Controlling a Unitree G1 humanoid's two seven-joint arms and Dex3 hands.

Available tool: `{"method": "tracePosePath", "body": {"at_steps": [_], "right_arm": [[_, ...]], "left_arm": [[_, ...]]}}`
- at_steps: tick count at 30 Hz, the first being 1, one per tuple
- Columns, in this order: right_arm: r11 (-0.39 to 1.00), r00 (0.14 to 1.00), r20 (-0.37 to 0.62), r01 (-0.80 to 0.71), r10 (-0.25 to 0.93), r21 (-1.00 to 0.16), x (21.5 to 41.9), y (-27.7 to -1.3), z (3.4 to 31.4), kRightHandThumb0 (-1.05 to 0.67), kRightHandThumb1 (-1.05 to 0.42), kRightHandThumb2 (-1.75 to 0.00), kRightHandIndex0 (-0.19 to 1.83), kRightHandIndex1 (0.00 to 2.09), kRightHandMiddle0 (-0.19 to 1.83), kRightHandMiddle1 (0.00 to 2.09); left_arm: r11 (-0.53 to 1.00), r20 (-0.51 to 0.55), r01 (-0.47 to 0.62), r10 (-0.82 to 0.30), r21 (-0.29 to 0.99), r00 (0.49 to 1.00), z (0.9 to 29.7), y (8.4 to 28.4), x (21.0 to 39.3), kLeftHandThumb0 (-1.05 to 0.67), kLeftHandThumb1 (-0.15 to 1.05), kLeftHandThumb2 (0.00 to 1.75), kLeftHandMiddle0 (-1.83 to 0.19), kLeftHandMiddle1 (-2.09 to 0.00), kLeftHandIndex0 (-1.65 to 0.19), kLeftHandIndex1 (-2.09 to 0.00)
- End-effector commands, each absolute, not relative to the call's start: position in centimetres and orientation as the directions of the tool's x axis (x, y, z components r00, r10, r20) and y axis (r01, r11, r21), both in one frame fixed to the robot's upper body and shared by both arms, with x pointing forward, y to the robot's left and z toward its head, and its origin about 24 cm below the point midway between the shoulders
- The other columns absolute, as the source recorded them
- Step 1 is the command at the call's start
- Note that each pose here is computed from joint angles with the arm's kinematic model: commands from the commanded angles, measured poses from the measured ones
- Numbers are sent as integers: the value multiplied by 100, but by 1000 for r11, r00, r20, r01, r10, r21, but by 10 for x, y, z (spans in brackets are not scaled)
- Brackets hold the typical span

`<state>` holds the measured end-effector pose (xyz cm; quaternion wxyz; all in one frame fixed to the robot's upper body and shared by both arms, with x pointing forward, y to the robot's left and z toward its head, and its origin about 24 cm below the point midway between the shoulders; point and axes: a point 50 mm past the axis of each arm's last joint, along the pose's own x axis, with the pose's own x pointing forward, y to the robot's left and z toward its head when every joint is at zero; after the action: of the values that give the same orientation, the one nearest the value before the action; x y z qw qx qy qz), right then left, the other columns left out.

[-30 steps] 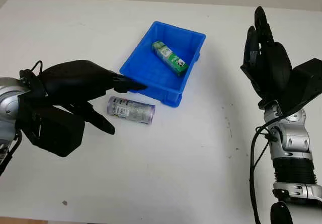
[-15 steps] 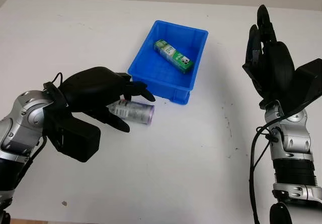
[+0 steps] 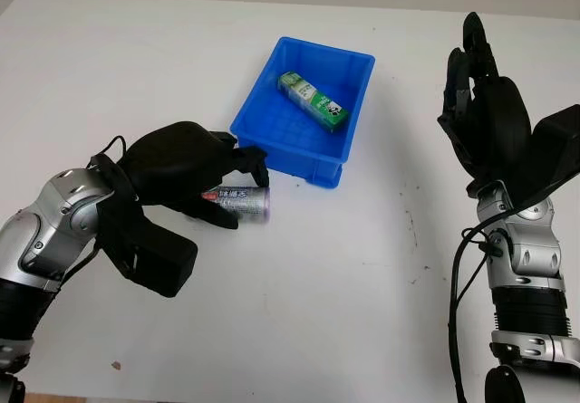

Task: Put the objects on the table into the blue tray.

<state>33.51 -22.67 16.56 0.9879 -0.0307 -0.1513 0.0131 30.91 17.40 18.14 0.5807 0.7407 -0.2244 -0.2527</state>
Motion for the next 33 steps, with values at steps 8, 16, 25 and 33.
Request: {"method": "tracePosePath", "body": {"at_steps": [8, 16, 25, 33], "right_arm": [[997, 948, 316, -22, 43, -69, 332, -229, 170, -71, -105, -73, -19, 0, -19, 0], [997, 946, 320, -22, 45, -75, 332, -228, 171, -69, -105, -73, -19, 0, -19, 0], [997, 946, 322, -21, 44, -72, 332, -229, 171, -67, -105, -74, -19, 0, -19, 0], [997, 947, 317, -25, 48, -76, 334, -229, 172, -68, -105, -71, -19, 0, -19, 0]], "left_arm": [[-407, -192, -35, -503, 913, 843, 170, 175, 316, -64, 102, 5, -65, -209, 4, -176], [-409, -258, 40, -494, 912, 830, 168, 173, 315, -57, 104, 7, -55, -209, -15, -190], [-220, -257, 149, -636, 964, 727, 186, 174, 311, -45, 105, 22, -111, -209, -53, -209], [-24, -129, 163, -727, 986, 675, 228, 177, 305, -48, 105, 29, -91, -209, -42, -209]]}}
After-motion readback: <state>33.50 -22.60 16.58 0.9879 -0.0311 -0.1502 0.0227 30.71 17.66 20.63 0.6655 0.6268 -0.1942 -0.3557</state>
